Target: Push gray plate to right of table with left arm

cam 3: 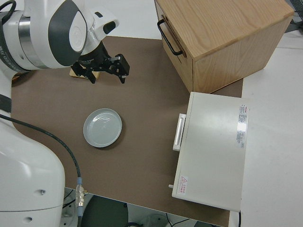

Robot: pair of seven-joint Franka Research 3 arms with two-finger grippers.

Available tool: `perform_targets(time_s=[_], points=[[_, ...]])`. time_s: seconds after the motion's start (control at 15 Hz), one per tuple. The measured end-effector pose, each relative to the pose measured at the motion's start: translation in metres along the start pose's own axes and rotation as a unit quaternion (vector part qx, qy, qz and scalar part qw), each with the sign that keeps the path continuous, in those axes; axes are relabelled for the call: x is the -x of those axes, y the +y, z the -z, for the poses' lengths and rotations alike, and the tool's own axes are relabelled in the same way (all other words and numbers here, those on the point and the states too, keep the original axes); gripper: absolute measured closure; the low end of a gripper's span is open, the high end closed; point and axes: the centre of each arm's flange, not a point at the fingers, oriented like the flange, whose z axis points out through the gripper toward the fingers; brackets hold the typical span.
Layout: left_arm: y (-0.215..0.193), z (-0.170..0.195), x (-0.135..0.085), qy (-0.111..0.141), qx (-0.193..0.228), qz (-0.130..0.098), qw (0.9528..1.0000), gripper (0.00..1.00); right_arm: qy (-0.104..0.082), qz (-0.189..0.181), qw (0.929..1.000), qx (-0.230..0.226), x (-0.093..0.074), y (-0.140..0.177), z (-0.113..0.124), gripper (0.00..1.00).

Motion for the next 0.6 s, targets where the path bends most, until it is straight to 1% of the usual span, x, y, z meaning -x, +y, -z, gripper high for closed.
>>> perform_targets(time_s=[0.27, 0.6], points=[[-0.009, 0.016, 0.000, 0.015, -0.007, 0.006, 0.9998, 0.00, 0.000, 0.000, 1.0000, 0.000, 0.000, 0.000, 0.000, 0.01], [-0.021, 0.017, 0.002, 0.015, -0.006, 0.018, 0.9997, 0.00, 0.000, 0.000, 1.0000, 0.000, 0.000, 0.000, 0.000, 0.01]])
